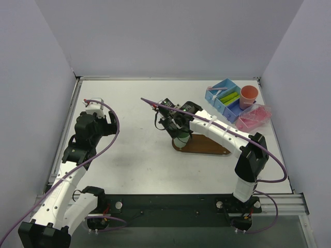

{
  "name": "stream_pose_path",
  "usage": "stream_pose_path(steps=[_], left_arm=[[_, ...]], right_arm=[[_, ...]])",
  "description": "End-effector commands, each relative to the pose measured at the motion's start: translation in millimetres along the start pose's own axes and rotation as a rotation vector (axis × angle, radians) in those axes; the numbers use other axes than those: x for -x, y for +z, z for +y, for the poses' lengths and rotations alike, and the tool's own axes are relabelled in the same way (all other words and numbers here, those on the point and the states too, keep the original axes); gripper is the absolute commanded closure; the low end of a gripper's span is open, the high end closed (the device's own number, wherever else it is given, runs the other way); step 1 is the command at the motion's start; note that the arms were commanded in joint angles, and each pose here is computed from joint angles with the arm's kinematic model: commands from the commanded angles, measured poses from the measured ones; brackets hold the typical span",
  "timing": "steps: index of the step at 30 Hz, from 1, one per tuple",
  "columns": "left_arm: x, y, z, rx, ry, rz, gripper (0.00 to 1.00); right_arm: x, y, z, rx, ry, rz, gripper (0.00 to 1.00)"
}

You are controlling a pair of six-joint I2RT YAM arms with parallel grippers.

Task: Prepare toiletry sets of a toothbrush and toothpaste on the tray

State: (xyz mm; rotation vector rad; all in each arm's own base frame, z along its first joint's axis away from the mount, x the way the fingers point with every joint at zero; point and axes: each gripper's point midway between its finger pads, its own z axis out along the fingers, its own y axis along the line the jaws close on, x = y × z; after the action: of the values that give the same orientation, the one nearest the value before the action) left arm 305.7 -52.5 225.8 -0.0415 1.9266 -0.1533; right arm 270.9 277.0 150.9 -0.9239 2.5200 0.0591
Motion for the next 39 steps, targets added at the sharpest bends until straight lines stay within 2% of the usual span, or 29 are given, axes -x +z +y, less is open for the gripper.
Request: stream_pose_path(steps=[1,10,16,22,26,28,33,39], left_arm=[[12,0,-2,-0.012,-0.008,-0.042,0.09],[13,0,-2,-0.012,-0.007,-0.044,0.09],[13,0,-3,-0.015,-0.008,-0.042,0.09],[11,1,-3,-0.016,-0.006,-0.035,0.09],[11,1,-3,-0.016,-0.008,-0.037,0.09],[12,1,-3,-0.016,-0.008,-0.037,0.09],[12,0,-3,-0.013,-0.008,-0.039,0.09],[15,-2,-2,-0.011,-0.009,-0.059,0.09]], right_arm=[[4,-9,4,0.018,0.019,-0.005,1.0],[5,-9,5,0.021,0.023,-0.005,1.0],[7,-12,1,0.004,0.029,-0.018,0.81],[9,-16,-1,-0.002,0.028,-0.029,0.73],[13,-25,-3,0.002,0.03,-0.057,0.57],[15,-28,-2,0.006,0.02,-0.068,0.53],[20,-41,-6,-0.001,0.013,-0.107,0.51],[26,-63,-12,0.029,0.014,-0.161,0.55]])
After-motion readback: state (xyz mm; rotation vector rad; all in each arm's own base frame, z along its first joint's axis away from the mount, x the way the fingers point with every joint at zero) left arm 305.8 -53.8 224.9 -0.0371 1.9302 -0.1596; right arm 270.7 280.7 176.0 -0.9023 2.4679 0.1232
